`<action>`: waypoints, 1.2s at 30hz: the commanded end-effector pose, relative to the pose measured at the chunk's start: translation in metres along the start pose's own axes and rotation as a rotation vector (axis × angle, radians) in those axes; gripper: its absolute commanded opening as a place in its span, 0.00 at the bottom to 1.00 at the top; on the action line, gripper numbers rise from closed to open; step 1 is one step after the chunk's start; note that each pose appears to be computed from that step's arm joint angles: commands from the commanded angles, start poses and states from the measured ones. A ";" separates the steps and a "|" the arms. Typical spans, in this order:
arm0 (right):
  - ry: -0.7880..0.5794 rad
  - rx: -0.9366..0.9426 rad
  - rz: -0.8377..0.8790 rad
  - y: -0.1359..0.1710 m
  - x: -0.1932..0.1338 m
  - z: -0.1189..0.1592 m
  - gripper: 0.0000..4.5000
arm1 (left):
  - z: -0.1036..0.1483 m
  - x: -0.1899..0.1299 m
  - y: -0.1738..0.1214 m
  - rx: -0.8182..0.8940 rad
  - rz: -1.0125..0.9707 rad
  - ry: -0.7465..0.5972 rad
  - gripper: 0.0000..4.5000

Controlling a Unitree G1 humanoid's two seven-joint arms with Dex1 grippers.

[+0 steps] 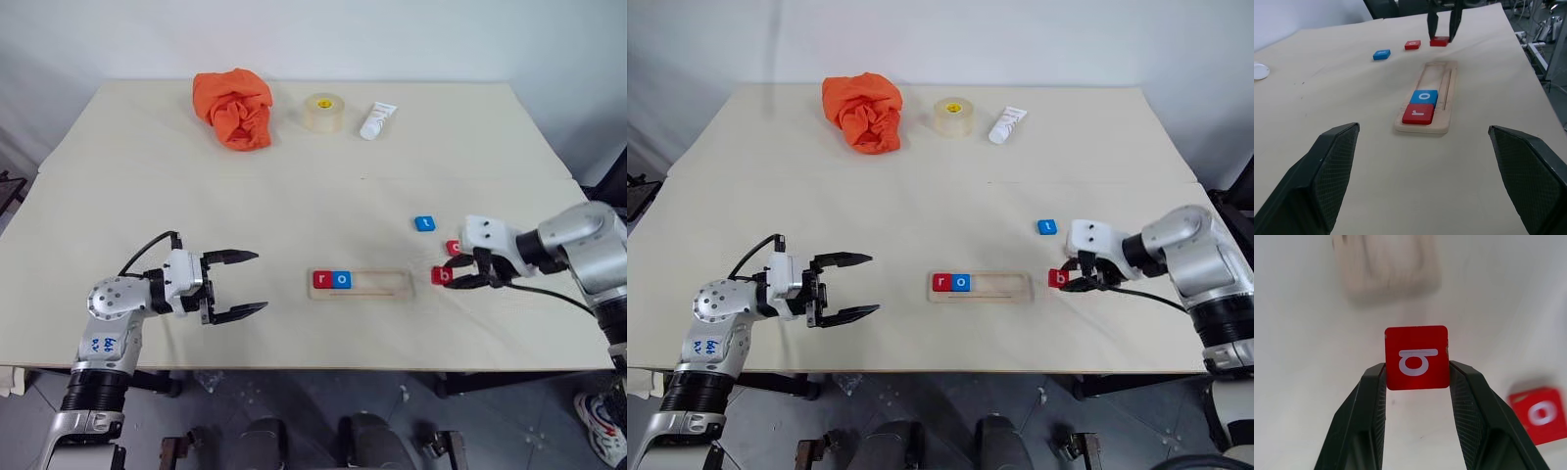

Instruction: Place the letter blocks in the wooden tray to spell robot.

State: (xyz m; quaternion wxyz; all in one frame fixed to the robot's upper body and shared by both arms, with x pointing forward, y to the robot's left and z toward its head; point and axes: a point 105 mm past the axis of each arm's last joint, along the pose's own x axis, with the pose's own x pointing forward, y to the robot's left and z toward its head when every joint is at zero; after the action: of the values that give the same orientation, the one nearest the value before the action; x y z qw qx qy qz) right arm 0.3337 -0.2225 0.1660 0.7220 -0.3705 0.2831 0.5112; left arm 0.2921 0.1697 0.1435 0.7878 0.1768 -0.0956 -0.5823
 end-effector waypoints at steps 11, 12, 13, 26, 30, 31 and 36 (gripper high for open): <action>-0.140 -0.157 0.125 0.035 0.017 0.093 0.32 | 0.004 -0.001 -0.003 -0.077 -0.094 -0.061 1.00; -0.129 -0.167 0.140 0.039 0.021 0.093 0.32 | 0.004 0.001 -0.003 -0.084 -0.098 -0.069 1.00; -0.122 -0.178 0.141 0.040 0.025 0.094 0.32 | 0.004 0.002 -0.003 -0.087 -0.108 -0.073 1.00; -0.046 -0.231 0.056 0.021 0.057 0.106 0.32 | 0.013 0.010 0.001 -0.080 -0.102 -0.150 1.00; -0.042 -0.240 0.078 0.023 0.061 0.109 0.32 | 0.012 0.009 -0.001 -0.073 -0.101 -0.143 1.00; -0.039 -0.243 0.081 0.024 0.063 0.109 0.32 | 0.012 0.009 -0.001 -0.070 -0.100 -0.139 1.00; -0.011 -0.247 0.076 0.021 0.067 0.105 0.32 | 0.012 0.010 0.000 -0.053 -0.088 -0.135 1.00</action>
State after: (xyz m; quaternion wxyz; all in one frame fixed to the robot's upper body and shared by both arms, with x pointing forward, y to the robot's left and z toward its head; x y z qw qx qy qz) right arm 0.3346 -0.0961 0.1581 0.6514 -0.4257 0.2411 0.5799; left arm 0.2919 0.1562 0.1466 0.7560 0.1120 -0.1042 -0.6365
